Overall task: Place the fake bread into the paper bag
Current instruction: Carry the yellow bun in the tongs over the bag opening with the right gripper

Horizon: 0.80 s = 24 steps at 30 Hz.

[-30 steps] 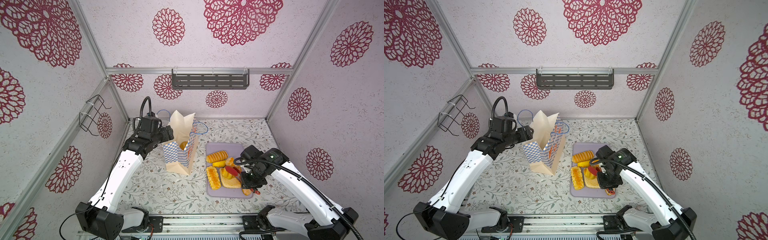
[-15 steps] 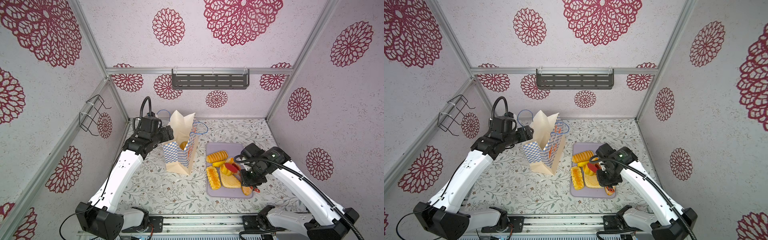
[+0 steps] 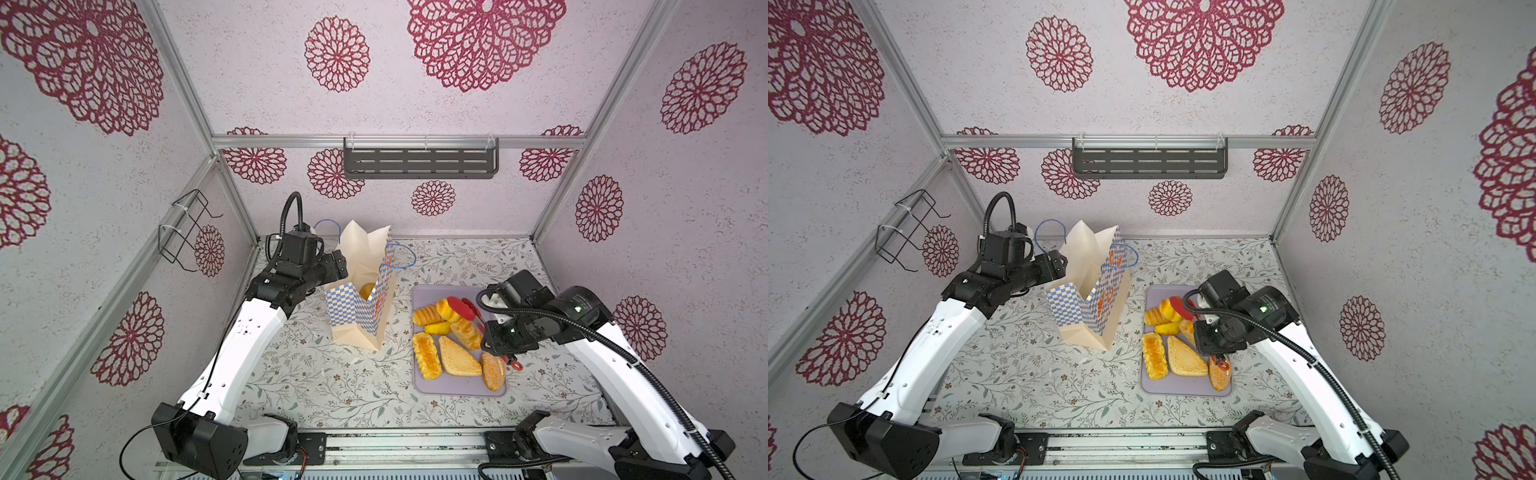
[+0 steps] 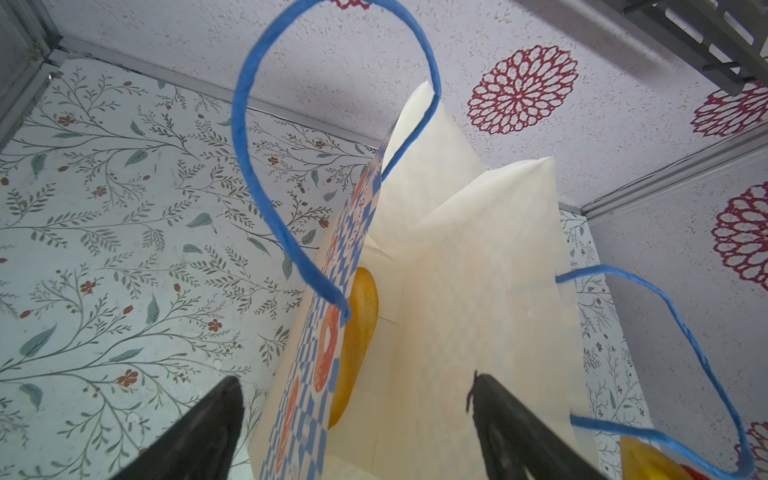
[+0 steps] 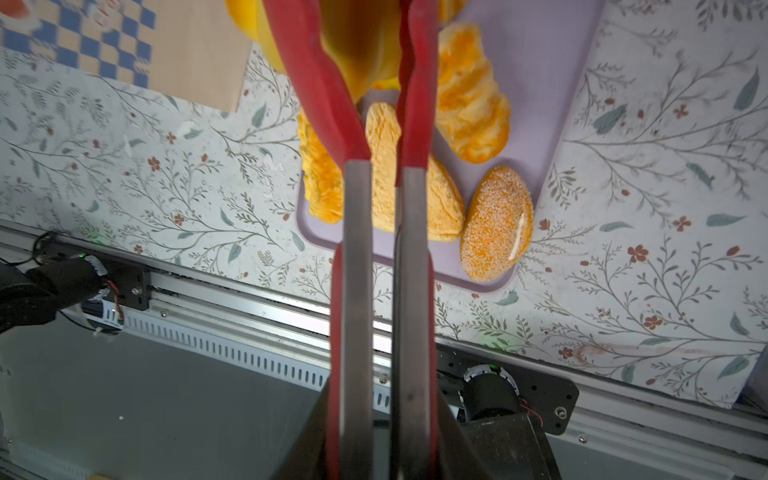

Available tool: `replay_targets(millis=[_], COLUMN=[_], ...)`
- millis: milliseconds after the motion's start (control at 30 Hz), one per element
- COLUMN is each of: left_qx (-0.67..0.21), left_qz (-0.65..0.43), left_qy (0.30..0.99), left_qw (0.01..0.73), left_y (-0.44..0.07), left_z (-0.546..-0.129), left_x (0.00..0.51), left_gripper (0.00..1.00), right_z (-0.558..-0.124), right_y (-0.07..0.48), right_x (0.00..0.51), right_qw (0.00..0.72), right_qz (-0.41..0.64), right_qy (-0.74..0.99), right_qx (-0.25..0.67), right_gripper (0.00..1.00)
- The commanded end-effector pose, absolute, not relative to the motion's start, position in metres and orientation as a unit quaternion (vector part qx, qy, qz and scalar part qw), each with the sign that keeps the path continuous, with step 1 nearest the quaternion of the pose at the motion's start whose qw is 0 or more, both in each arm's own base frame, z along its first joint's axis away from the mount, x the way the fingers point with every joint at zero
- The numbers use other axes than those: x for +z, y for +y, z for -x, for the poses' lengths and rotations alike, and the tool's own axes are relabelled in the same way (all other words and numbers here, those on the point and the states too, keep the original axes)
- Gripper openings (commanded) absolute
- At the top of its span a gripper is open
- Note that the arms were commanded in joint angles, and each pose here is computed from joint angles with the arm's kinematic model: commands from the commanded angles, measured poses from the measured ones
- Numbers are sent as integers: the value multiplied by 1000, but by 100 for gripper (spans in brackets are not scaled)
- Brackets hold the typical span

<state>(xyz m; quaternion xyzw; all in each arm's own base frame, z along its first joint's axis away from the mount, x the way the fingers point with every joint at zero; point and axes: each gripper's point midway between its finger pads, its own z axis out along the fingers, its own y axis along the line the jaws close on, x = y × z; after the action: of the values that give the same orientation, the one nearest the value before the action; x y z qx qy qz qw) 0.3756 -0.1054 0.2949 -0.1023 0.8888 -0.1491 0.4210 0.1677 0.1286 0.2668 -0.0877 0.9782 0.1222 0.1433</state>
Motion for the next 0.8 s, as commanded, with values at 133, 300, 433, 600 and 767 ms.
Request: replay_targets(millis=[133, 300, 433, 600, 767], left_qx=[-141, -136, -135, -134, -136], left_qz=[107, 108, 109, 111, 113], left_qy=[892, 894, 896, 898, 898], left_qw=[417, 412, 409, 404, 402], left_y=[-102, -101, -101, -101, -102], left_z=[-380, -379, -379, -380, -380], left_x=[293, 289, 287, 282, 281], left_gripper=[84, 77, 73, 68, 63], right_z=[-225, -258, -278, -293, -298], right_y=[167, 203, 238, 274, 307], right_x=[342, 399, 426, 430, 424], right_qw=[279, 347, 356, 340, 324], right_qz=[85, 98, 118, 141, 161], right_qy=[935, 891, 864, 849, 841], right_qx=[202, 276, 335, 379, 402], right_gripper=[30, 30, 30, 30, 30])
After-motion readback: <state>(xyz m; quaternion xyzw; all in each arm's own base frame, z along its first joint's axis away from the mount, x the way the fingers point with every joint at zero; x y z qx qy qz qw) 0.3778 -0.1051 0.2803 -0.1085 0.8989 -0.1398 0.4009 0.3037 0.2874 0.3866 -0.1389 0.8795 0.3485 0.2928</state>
